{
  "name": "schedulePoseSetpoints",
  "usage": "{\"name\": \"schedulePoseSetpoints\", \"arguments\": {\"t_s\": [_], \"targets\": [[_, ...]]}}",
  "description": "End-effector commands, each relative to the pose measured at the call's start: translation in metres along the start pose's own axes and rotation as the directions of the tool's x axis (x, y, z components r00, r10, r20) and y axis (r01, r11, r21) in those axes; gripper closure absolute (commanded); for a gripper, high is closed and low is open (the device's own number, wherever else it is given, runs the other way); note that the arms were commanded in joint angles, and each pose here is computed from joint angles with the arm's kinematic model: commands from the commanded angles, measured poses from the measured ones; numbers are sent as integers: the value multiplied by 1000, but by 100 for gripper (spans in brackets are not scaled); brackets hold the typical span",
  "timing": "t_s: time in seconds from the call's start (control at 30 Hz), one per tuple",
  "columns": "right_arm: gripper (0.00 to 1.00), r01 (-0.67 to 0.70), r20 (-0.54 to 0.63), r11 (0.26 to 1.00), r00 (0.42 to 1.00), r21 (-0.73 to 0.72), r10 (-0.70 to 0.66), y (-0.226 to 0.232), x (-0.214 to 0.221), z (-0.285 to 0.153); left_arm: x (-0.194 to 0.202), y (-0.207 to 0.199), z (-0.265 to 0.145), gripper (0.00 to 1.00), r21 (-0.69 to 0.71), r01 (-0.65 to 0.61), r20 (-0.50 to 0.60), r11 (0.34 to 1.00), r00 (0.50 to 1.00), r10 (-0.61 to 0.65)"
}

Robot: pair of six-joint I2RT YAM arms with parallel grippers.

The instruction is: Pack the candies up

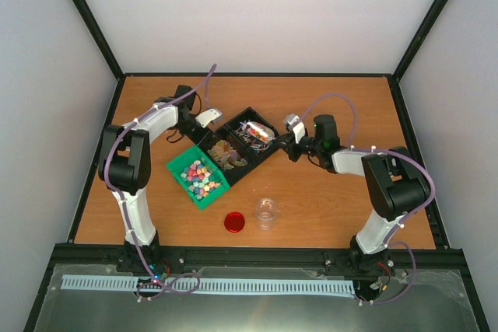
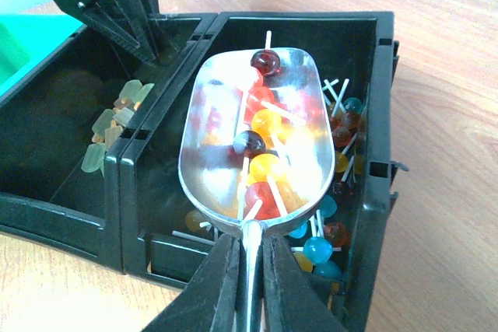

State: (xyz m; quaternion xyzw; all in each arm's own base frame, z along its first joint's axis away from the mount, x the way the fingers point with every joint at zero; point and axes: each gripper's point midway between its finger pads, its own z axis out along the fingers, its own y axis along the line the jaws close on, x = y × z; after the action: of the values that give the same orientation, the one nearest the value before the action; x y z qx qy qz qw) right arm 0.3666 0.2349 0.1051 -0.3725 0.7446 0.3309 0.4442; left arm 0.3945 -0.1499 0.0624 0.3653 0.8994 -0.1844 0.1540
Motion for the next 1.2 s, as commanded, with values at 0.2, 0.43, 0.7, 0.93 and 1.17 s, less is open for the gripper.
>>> {"name": "schedulePoseSetpoints", "arguments": {"t_s": [0.2,0.43,0.7,0.93,1.17], "targets": [[97,129,100,990,987,-58,-123,28,-35,-44,-11,11,-6,96,-25,-18,3,1000,1000,18],[97,200,71,970,979,-140,-191,58,-31,-74,-20,3,-23,74,-21,-49,46,999,998,50],[97,325,85,916,946,-234,-314,96,-38,-116,-31,3,-43,37,-50,-58,113,997,992,64],[97,407,93,872,913,-272,-397,116,-43,-146,-47,4,-69,0,-101,-73,208,992,974,92],[97,451,78,831,889,-325,-452,139,-35,-168,-59,1,-89,0,-142,-79,267,987,957,115]]}}
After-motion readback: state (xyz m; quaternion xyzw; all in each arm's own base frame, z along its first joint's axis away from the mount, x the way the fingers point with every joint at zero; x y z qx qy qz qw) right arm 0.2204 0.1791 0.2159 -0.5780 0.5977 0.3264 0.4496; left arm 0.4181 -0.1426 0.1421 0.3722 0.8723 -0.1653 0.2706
